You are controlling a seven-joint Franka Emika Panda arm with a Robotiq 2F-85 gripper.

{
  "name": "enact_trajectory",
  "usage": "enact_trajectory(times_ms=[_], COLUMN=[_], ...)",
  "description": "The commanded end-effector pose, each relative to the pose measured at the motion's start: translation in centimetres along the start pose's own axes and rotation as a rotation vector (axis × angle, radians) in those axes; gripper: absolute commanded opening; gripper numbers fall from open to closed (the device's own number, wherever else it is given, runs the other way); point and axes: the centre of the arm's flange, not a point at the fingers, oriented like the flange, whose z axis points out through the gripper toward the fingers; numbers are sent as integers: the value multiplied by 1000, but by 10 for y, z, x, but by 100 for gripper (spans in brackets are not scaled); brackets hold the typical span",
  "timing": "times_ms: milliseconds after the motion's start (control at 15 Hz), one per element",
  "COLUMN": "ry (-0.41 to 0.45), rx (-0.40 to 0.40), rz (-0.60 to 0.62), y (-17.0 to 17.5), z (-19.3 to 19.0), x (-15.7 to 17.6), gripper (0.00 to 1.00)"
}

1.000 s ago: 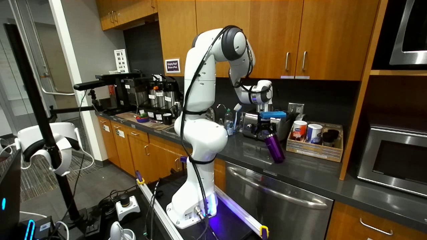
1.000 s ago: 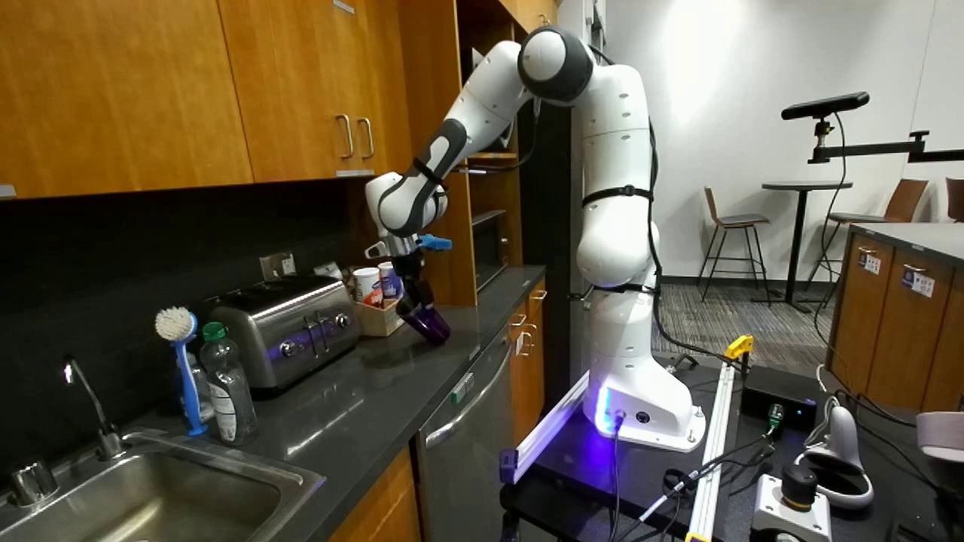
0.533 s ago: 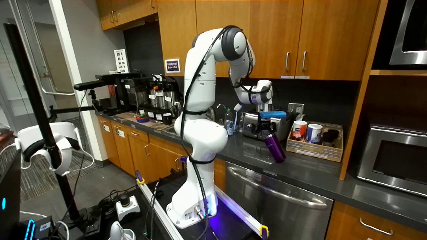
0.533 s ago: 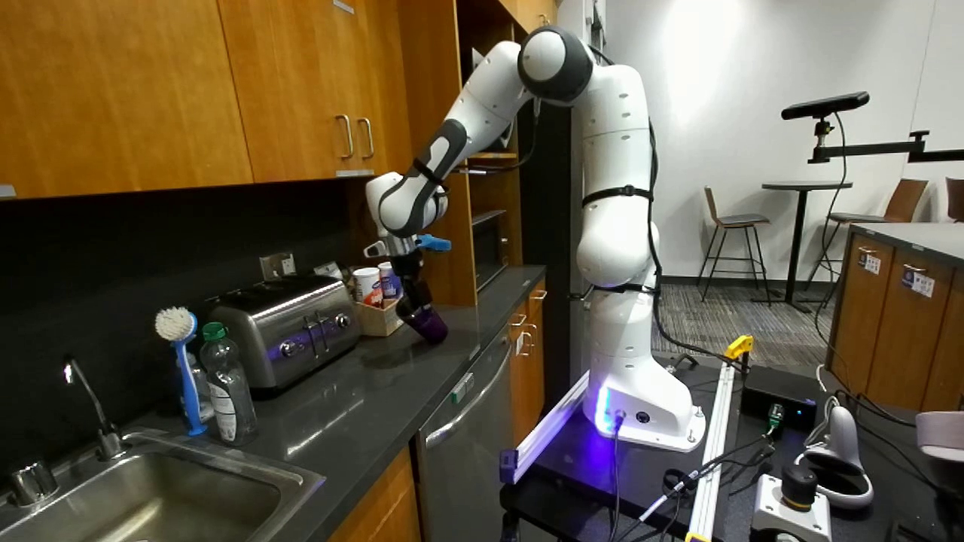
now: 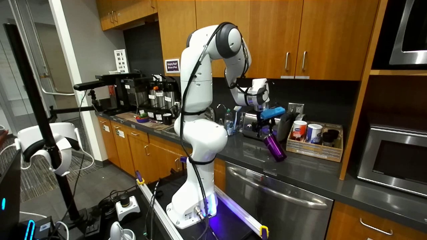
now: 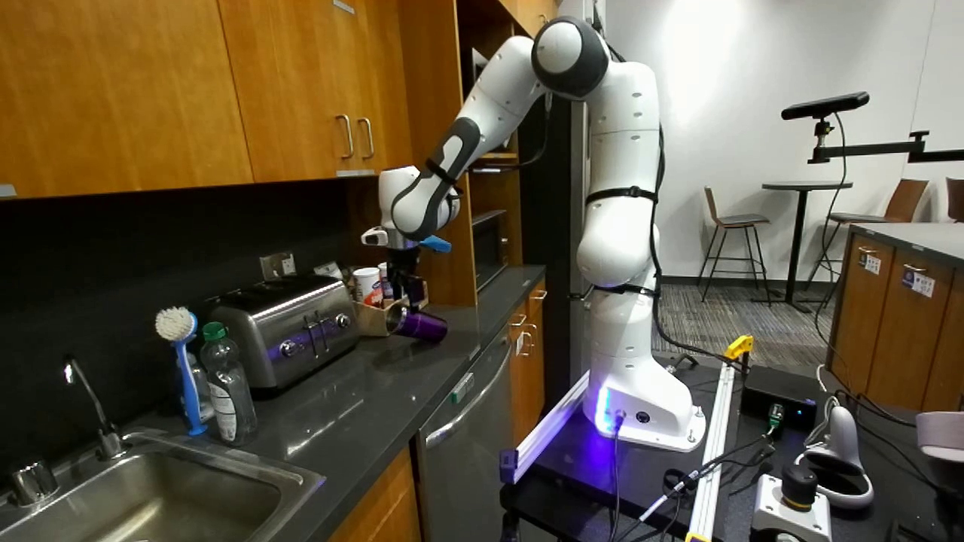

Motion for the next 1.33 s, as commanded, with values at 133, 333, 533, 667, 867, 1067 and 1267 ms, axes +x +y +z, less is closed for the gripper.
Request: enact_trajectory(times_ms=[133,333,533,667,867,1067,1267], ry=[31,35,36,36,40,68,92], rx=[-38,-43,-44,-44,-34,-96,-158], rz=[-47,-58,-59,-59,-64,-71,-79], y=[-5,-6,-6,-6,-5,-1,2], z=[1,1,1,1,-2,-16,-24], x=[-1,-3,-3,-3,-1,0,-3], gripper=[100,100,100,100,100,100,100])
